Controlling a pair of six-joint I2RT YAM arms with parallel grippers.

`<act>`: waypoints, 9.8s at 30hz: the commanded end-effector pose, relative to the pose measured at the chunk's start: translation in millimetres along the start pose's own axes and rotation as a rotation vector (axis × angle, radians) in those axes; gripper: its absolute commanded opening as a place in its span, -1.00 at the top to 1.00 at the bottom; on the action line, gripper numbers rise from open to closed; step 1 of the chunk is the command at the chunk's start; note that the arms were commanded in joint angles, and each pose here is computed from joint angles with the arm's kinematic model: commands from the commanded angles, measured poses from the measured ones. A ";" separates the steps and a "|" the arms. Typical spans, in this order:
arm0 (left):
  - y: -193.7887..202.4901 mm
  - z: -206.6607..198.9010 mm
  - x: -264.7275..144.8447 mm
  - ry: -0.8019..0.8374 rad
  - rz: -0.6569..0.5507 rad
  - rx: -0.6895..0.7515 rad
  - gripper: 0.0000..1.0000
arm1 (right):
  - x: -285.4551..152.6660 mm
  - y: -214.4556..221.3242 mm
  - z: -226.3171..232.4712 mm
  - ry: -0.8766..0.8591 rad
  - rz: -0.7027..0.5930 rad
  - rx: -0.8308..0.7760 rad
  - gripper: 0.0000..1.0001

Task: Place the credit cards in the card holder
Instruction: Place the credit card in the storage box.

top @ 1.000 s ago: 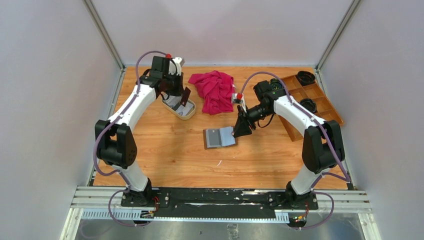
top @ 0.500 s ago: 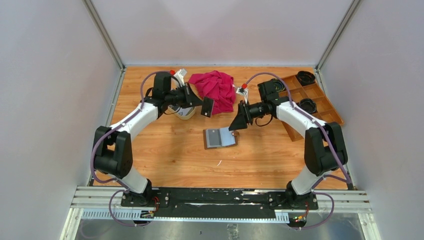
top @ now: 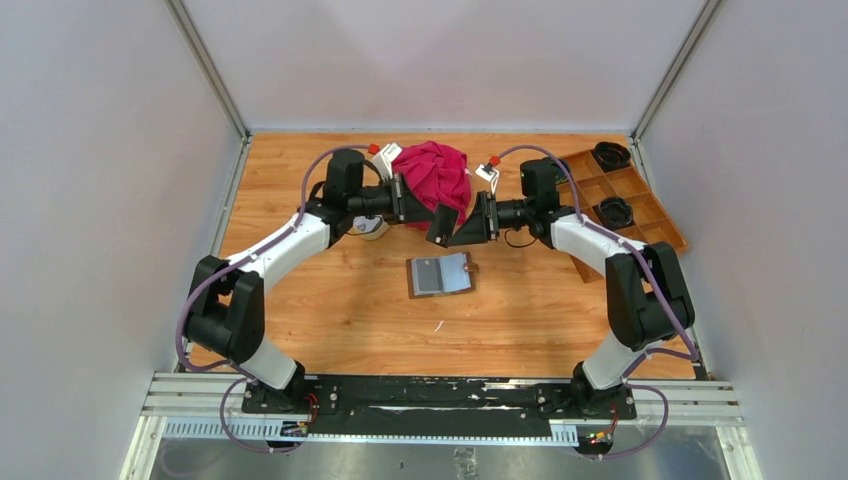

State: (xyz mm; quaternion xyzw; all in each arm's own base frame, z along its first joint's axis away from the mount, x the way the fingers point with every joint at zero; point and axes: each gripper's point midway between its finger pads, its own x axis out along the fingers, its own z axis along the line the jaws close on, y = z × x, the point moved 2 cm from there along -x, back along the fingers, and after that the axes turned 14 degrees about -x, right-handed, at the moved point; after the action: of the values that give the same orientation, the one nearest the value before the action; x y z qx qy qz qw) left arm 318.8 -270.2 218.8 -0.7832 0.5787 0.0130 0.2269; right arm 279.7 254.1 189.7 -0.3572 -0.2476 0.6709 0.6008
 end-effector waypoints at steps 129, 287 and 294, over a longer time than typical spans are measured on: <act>64.2 -72.7 34.2 0.364 -0.046 0.079 1.00 | -15.9 3.9 17.2 0.102 0.101 -0.183 1.00; 70.0 -117.7 9.6 0.562 -0.033 0.229 1.00 | -56.2 -23.0 85.9 -0.143 -0.053 -0.446 0.05; 82.1 -112.0 1.4 0.549 0.030 0.303 1.00 | -77.0 -35.4 92.0 -0.156 -0.100 -0.437 -0.03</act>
State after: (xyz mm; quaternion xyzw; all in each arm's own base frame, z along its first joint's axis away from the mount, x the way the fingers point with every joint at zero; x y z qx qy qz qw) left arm 230.8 -337.7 286.9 -0.7341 0.6108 -0.2529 0.1550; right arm 235.8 205.1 269.3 -0.4267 -0.4202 0.6074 0.5219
